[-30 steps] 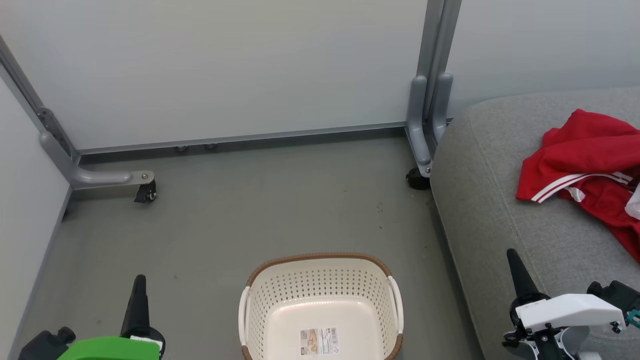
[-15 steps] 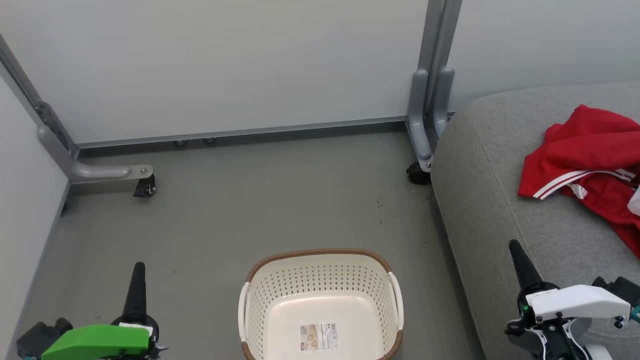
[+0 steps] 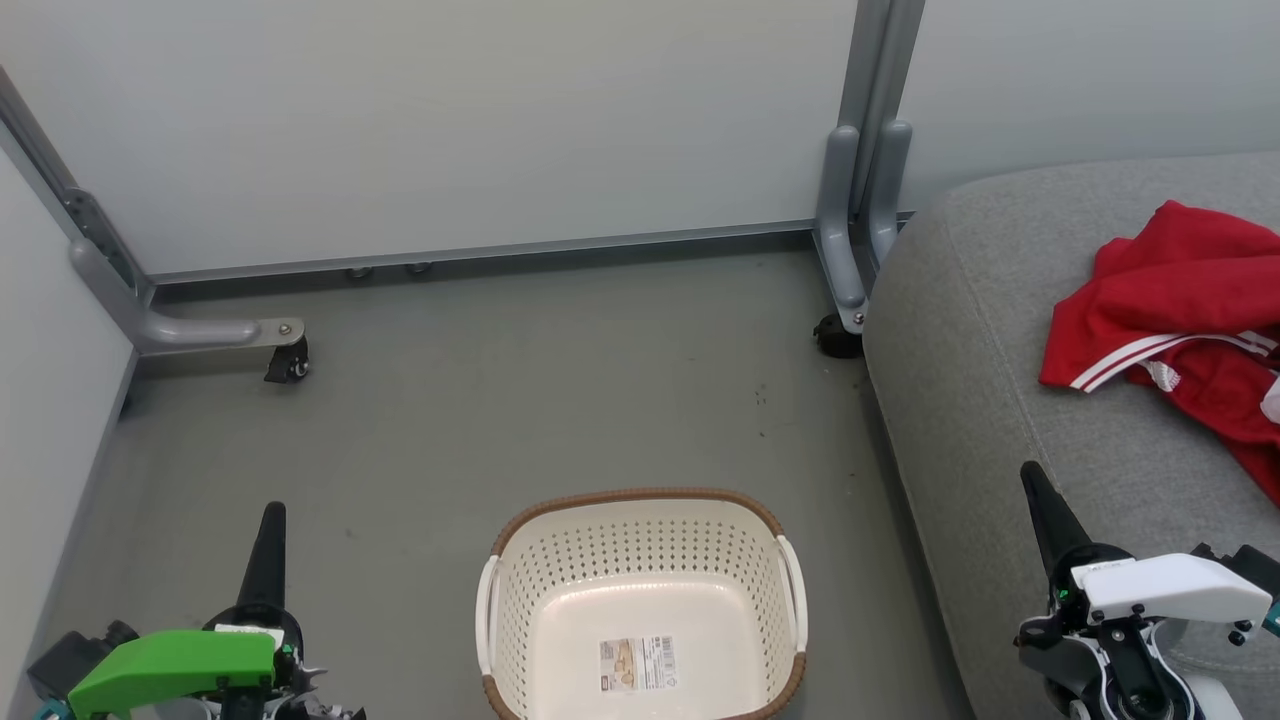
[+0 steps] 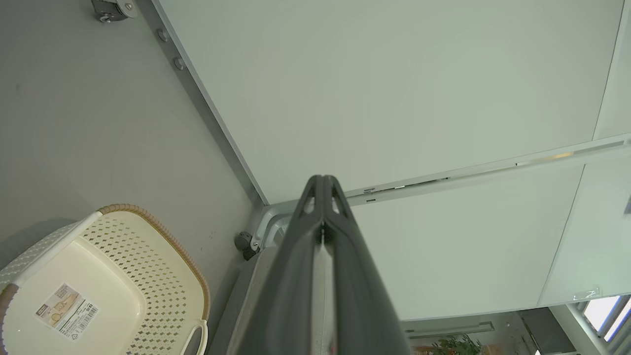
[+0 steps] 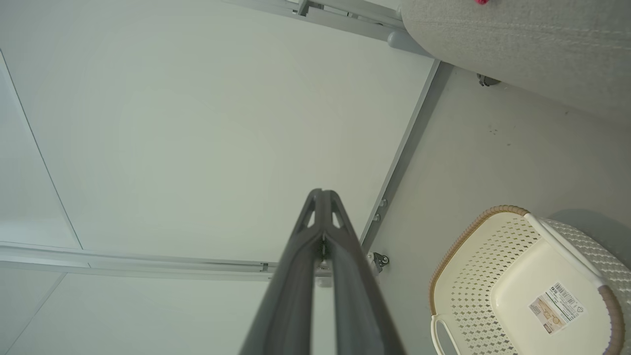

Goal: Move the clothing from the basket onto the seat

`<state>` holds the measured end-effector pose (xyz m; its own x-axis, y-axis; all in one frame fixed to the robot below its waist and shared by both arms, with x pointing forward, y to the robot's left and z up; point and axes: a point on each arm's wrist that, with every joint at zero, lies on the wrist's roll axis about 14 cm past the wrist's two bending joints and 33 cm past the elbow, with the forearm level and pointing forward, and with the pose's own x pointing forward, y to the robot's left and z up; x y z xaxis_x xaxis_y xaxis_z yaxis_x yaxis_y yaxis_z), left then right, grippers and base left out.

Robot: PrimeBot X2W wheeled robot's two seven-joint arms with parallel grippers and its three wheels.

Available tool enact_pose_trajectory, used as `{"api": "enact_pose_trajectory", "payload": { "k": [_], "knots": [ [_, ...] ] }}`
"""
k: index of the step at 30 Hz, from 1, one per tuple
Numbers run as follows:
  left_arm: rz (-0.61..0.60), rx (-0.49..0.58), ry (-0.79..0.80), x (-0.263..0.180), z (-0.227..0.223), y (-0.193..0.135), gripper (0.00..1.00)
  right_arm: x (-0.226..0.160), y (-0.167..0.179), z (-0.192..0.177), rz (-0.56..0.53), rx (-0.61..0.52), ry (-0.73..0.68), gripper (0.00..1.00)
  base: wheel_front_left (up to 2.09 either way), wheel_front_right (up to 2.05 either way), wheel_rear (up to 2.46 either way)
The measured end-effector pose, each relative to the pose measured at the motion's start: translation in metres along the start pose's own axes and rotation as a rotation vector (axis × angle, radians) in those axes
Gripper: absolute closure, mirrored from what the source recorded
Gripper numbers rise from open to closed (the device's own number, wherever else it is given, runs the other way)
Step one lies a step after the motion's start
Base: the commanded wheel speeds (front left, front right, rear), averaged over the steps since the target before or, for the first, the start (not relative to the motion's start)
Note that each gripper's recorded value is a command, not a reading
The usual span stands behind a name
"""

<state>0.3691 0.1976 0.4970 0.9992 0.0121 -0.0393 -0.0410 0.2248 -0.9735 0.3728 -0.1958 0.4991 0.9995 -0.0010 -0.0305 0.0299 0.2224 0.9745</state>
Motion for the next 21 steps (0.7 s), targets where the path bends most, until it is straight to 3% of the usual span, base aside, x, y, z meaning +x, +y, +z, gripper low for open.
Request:
{"api": "enact_pose_trajectory", "payload": {
  "k": [21],
  "knots": [
    [-0.016,-0.165,0.009,0.012,0.001,-0.004,1.00,0.010,0.003,0.004,0.014,0.159,0.000,1.00,0.00,0.00,0.00]
  ]
}}
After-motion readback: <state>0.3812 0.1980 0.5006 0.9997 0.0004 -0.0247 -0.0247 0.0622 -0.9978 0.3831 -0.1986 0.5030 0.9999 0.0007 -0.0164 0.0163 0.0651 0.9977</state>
